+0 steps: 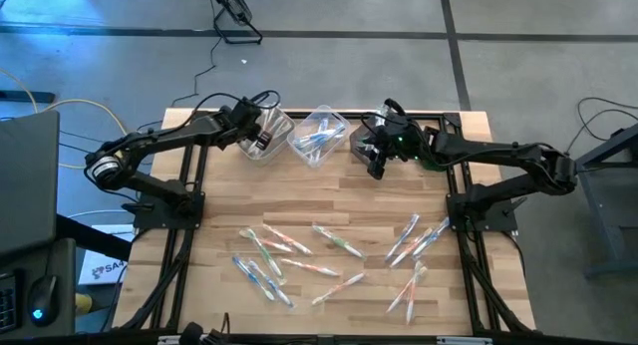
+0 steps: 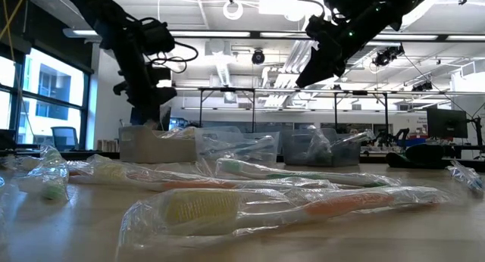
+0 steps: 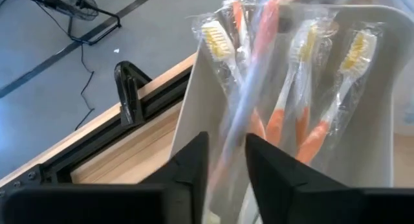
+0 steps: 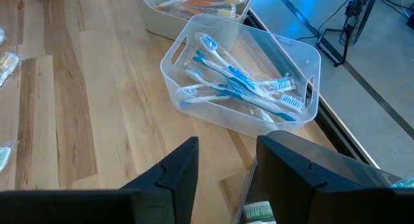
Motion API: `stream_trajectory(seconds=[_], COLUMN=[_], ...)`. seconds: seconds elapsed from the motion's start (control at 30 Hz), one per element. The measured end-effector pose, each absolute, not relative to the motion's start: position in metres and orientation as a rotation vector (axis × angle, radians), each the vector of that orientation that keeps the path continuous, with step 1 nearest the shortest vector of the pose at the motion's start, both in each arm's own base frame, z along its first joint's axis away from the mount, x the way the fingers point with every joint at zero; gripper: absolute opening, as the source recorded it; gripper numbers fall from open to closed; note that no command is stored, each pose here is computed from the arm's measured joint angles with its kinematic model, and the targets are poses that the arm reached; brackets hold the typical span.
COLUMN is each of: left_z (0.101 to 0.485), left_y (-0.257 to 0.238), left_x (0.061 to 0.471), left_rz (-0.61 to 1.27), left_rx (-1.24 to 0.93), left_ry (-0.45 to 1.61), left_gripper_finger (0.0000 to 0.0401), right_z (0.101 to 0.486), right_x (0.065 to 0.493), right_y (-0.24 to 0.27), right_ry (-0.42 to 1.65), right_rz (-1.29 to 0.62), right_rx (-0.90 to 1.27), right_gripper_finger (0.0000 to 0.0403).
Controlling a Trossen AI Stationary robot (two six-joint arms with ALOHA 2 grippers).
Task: Pick & Place Toothbrushes
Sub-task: Put the orange toothbrush into the white bin, then put the blue toothbrush into the transparent bin
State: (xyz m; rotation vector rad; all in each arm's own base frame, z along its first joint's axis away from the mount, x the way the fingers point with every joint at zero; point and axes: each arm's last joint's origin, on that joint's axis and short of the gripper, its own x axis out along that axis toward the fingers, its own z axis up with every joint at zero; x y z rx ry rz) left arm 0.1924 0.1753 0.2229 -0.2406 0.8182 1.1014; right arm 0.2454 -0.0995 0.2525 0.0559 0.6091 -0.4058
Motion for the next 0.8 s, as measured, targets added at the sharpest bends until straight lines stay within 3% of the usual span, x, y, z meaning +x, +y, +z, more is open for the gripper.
stream_trajectory(seconds=[0.27,0.8], left_z=[0.225,0.247], left_y=[0.176,0.183], left_x=[0.194,0.202], left_rz=[1.087,1.093], left_rx=[-0.242,-0.228], left_ry=[0.789,0.685], left_gripper_finger=[0.0160,0.0164], right_z=[0.252,0.252], right_x=[0.245,0.245], right_y=[-0.100,-0.100], right_ry=[0.609,0.609], right_rz=[-0.406,-0.406], right_rx=[0.056,0.056], right_gripper_finger=[0.0148,0.0148])
